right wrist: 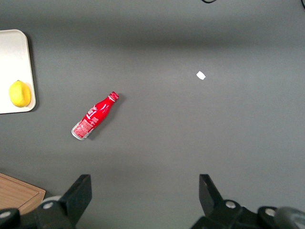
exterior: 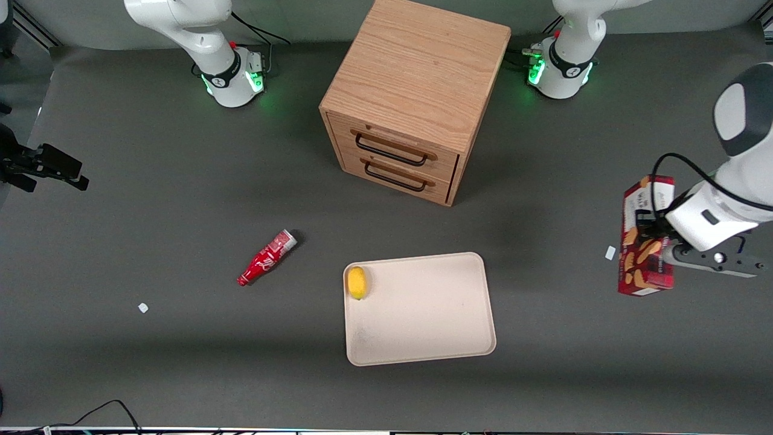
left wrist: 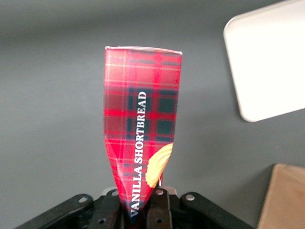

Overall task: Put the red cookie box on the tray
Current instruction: 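Carry the held red box over the white tray's corner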

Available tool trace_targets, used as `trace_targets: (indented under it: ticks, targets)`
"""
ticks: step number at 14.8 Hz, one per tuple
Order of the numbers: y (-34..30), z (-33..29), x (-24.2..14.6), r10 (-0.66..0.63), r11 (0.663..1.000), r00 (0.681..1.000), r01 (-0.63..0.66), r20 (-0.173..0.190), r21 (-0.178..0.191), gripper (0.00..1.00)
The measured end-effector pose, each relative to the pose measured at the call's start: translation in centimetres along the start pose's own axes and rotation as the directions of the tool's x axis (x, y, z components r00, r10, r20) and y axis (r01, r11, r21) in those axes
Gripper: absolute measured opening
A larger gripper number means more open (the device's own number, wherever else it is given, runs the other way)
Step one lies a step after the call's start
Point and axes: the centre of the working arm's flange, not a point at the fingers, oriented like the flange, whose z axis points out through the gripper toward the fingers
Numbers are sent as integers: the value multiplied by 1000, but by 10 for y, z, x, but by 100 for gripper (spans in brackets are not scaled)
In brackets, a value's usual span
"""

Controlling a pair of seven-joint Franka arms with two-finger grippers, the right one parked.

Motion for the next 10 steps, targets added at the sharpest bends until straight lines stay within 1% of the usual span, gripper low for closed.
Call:
trace_targets:
  ticks: [3, 5, 7, 8, 10]
  targets:
    - [58, 31, 28, -85, 995, 996, 86, 20, -43, 16]
    - [100, 61, 51, -130, 988, 991, 131, 16, -75, 16]
    - [137, 97, 71, -171, 980, 985, 168, -15, -103, 16]
    - [153, 117, 79, -183, 978, 982, 179, -34, -107, 16]
    - [183, 159, 88, -203, 976, 977, 197, -62, -92, 16]
